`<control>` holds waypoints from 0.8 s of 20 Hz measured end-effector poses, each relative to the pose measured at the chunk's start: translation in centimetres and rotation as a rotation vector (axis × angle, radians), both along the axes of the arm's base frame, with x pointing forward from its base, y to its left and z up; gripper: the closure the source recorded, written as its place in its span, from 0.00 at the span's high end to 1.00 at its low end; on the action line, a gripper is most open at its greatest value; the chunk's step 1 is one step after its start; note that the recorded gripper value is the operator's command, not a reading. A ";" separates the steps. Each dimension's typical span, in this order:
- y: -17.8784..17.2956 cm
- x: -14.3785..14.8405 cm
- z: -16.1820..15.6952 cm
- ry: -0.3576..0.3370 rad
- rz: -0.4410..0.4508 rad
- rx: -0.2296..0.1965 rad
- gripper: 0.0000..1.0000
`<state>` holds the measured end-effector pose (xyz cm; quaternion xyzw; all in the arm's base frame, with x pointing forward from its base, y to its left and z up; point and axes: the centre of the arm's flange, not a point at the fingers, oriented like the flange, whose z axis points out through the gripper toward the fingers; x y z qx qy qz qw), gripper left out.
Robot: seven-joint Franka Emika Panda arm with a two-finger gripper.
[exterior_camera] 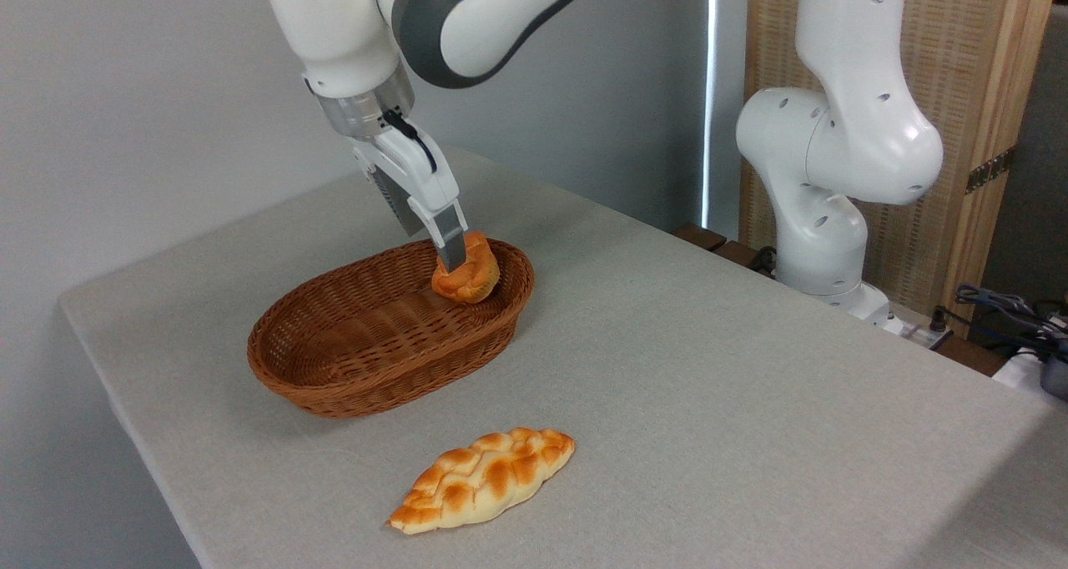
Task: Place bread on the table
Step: 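Close the gripper on the round bun inside the basket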
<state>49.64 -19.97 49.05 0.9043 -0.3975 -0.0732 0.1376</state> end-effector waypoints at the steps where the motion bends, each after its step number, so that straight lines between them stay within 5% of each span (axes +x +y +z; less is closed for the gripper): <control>1: 0.0 -0.1 -0.3 0.009 0.003 -0.004 1.00; 11: -1.0 -1.6 -4.8 0.034 -0.006 0.010 1.00; 16: -1.0 -1.6 -5.0 0.038 -0.006 0.011 0.57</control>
